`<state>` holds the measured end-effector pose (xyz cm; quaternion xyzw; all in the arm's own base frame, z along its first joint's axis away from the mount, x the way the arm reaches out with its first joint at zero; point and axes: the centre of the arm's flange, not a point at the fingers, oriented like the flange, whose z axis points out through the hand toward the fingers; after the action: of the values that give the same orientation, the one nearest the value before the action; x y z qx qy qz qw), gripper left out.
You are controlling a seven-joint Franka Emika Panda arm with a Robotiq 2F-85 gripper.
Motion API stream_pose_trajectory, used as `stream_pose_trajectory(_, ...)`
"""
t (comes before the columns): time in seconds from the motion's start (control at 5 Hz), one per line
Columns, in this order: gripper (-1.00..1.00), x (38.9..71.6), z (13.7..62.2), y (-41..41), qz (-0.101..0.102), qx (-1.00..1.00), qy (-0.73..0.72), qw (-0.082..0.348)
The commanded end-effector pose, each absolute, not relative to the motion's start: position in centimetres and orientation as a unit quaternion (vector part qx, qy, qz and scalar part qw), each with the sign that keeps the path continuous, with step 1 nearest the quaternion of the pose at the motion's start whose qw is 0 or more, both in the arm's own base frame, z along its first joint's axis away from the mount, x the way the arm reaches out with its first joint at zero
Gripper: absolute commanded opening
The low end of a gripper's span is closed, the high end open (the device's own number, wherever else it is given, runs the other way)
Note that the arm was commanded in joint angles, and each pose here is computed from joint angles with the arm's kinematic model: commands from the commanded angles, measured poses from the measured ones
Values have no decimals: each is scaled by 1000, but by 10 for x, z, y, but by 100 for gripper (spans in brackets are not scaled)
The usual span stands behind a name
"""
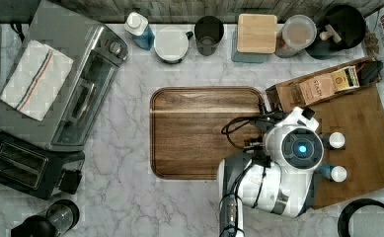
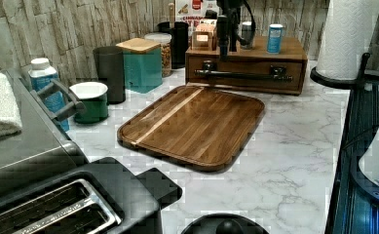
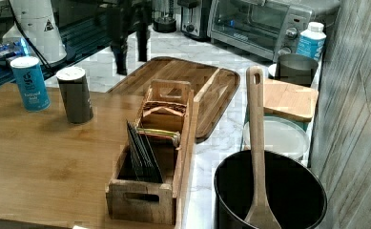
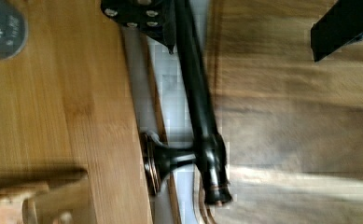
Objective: Open the drawer.
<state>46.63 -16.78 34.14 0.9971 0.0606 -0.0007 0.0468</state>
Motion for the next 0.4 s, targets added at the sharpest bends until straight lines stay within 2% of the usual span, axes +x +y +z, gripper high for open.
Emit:
stream_pose_trajectory(0.2, 100, 445, 379, -169, 89, 979, 148, 105)
stream_pose_trajectory(0.4, 100, 447, 369, -176, 87, 977, 157, 112)
